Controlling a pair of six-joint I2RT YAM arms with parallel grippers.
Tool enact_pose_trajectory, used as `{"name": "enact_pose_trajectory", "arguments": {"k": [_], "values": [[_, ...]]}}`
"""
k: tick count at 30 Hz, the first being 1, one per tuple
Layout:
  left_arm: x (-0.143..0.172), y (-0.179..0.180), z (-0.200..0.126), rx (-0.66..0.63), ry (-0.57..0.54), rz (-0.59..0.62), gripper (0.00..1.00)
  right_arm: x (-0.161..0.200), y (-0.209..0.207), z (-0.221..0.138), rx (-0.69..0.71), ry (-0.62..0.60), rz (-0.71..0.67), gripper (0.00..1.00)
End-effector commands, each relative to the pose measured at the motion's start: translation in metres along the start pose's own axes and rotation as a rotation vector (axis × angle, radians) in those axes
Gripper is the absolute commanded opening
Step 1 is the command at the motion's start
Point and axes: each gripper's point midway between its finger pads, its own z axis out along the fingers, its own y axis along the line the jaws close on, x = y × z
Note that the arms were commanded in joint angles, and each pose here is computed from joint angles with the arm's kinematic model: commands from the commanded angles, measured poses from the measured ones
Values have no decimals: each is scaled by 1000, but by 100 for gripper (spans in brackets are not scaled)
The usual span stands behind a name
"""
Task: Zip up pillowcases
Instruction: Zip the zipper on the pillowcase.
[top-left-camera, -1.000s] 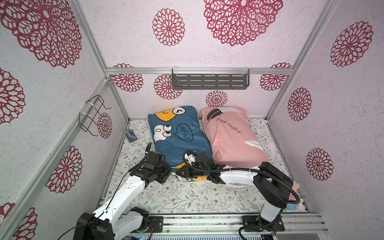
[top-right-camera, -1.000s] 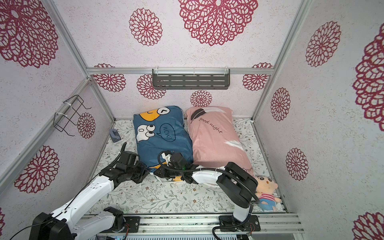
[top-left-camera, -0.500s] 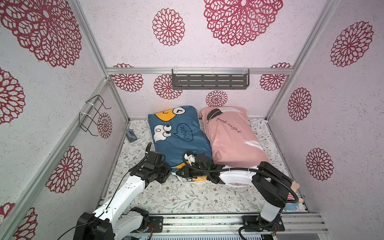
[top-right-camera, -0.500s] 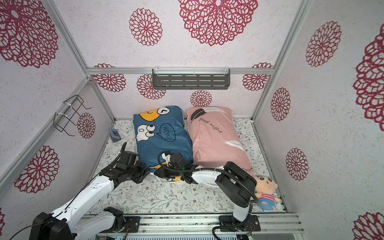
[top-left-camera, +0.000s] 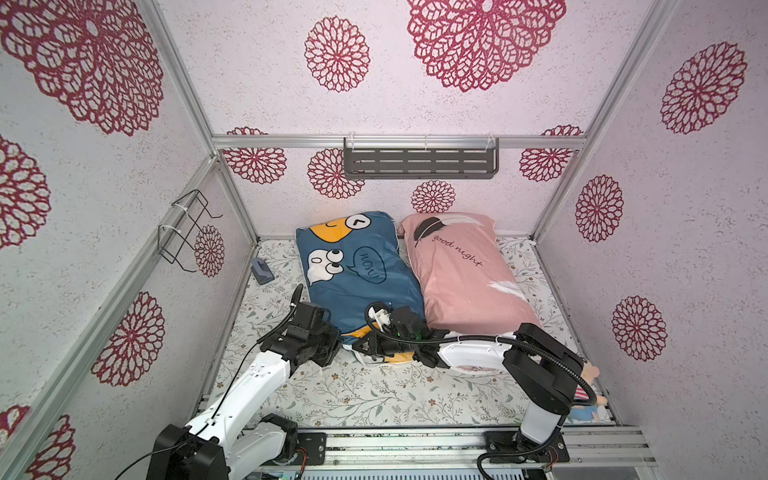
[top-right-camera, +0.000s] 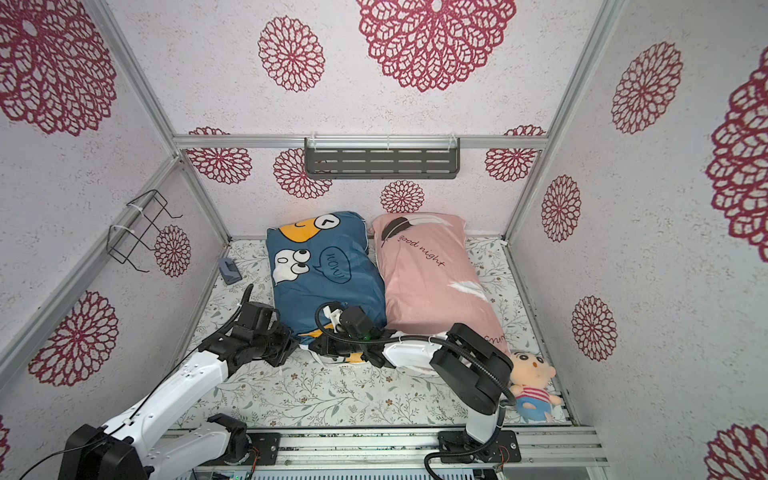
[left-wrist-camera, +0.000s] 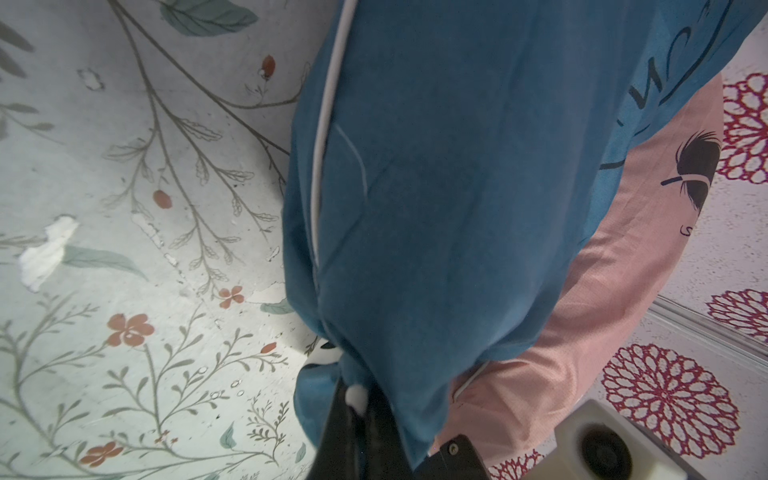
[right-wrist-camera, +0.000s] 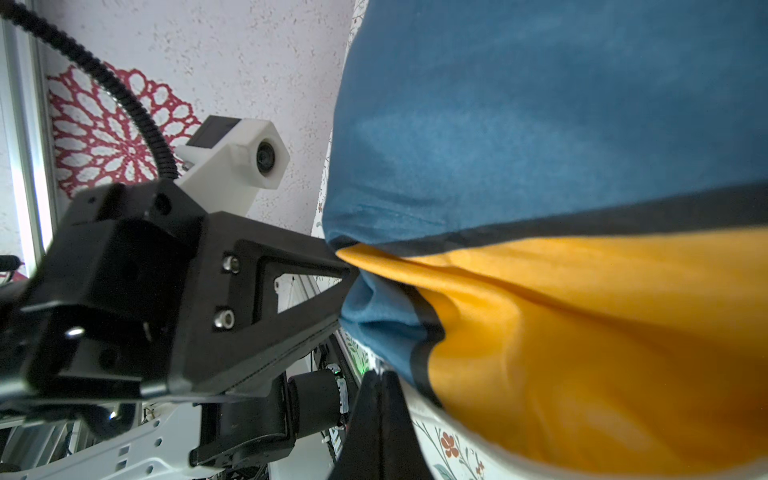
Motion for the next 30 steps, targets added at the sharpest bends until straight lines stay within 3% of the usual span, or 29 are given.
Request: {"name": "enact_pose_trajectory", "arguments": {"k": [1,8,30], "values": [[-4,-14,-4,61,-17,3,0,-12,19,-2,-31,-35,-25,0],[-12,-5,-9,58,-45,-7,0,-10,10,-4,21,-33,-41,0],[-63,60,-44,-10,-245,-193,0,-1,-28,-22,241,-23,-86,0]]}}
